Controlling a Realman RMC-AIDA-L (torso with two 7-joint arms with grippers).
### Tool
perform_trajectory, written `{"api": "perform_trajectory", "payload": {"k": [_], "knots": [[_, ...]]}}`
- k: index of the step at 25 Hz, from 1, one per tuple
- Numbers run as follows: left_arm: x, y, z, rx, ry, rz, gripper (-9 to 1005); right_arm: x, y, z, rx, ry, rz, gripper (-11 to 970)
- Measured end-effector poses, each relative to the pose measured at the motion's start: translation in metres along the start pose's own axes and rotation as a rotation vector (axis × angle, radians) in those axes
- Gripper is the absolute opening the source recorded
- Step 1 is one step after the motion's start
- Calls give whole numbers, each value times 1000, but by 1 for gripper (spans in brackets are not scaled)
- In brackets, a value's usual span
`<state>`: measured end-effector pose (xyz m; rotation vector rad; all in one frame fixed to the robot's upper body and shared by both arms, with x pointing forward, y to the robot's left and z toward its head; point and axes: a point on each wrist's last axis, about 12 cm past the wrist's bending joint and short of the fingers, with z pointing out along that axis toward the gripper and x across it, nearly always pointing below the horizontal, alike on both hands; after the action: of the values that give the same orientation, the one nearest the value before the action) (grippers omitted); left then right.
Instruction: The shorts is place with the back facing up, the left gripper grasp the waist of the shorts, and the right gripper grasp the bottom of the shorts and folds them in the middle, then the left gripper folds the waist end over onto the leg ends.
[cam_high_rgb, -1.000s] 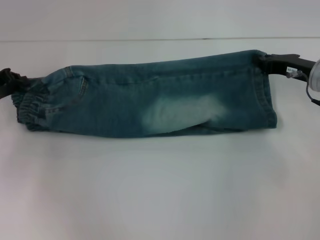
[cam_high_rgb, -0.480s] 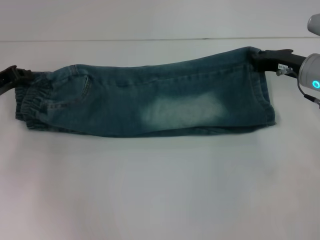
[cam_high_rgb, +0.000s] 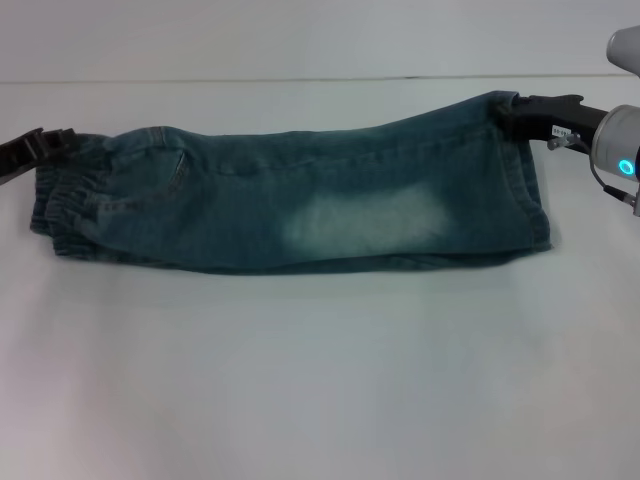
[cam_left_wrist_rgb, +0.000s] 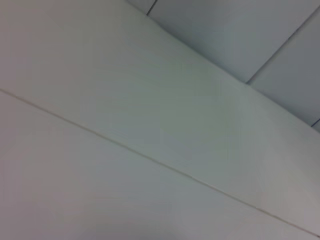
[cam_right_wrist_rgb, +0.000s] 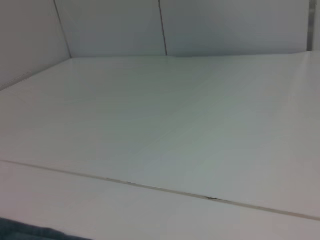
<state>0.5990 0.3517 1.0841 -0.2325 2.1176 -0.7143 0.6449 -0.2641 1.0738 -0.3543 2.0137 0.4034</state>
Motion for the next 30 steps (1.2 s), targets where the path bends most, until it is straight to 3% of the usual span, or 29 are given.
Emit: {"api": "perform_trajectory", "payload": {"k": [3,8,14,19,24,30], "knots": [[1,1,1,-11,-13,9,198,1,0,1,3,4,1,100],[3,7,-1,-43,-22,5,206,3,0,1,12,12,4,265],[7,12,-5,-60,-25,-7,425,5,-1,1,14,21,9,464],[8,13,-6,-56,-23,-8,612,5,-4,-1,14,34,20,715],[7,11,-8,-39,-16,-8,865,4,-11,-6,13,33,62,791],[1,8,-20,26,10,35,891,-15,-21,-34,-171,-21,156,834]]}}
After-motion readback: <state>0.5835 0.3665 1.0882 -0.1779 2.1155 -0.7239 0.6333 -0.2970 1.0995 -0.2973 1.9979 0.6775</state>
